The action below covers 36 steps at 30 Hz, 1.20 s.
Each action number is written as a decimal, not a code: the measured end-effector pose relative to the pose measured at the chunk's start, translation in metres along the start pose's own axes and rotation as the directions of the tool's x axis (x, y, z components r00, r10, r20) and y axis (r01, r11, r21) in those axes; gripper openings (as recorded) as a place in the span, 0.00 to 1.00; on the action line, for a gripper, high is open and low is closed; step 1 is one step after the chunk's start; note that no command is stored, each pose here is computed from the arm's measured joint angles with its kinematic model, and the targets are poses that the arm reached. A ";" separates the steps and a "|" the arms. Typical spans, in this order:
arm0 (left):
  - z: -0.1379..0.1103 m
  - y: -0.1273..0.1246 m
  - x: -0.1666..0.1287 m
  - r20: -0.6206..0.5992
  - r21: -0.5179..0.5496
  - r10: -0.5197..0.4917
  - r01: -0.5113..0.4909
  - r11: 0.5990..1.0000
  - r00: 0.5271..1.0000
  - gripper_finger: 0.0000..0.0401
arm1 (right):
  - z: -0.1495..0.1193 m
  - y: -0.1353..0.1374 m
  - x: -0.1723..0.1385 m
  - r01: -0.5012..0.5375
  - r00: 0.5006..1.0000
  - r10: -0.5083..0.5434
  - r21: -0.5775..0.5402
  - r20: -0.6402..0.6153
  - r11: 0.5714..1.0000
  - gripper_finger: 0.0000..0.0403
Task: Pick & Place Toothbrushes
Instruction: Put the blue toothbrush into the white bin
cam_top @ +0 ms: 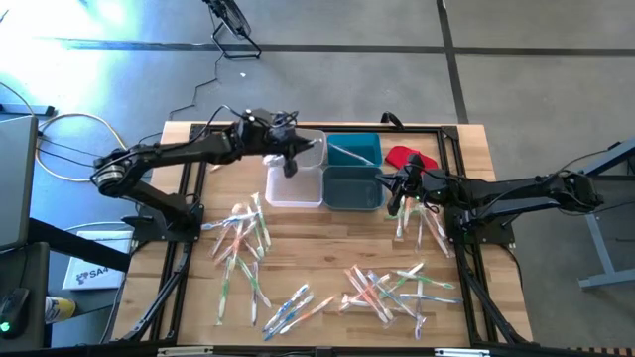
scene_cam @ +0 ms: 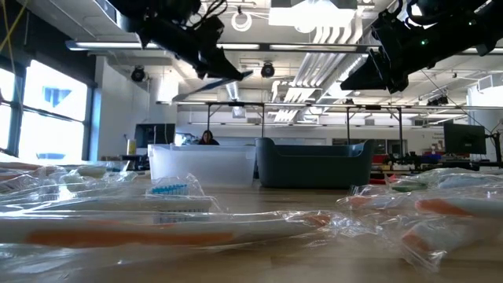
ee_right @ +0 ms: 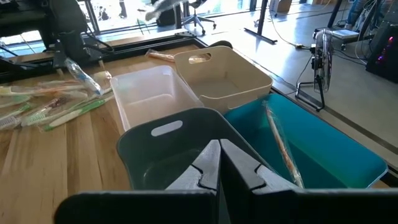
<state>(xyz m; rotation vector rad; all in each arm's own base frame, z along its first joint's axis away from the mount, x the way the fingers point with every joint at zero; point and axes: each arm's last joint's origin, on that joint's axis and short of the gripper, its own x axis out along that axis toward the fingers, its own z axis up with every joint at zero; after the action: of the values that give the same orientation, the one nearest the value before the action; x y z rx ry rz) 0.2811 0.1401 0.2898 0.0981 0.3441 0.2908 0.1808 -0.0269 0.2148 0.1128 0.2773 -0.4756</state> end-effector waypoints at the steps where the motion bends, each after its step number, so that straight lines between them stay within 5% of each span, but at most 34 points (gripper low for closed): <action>1: -0.002 0.004 0.003 0.001 -0.009 0.013 -0.013 1.000 1.000 0.04 | 0.000 0.000 0.000 0.000 1.000 0.000 0.000 0.000 1.000 0.01; 11: -0.030 0.034 0.045 0.057 -0.053 0.101 -0.098 0.994 0.993 0.04 | 0.000 0.000 0.000 0.000 1.000 0.000 0.000 0.000 1.000 0.01; 36: -0.097 0.047 0.086 -0.183 -0.099 0.218 -0.239 0.966 0.959 0.04 | 0.000 0.000 0.000 0.000 1.000 0.000 -0.007 0.000 1.000 0.01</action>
<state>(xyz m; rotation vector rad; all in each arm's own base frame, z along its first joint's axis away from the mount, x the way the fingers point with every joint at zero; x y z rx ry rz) 0.3125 0.2147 0.1786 -0.0066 0.4858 0.5508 0.1808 -0.0269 0.2148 0.1058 0.2790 -0.4743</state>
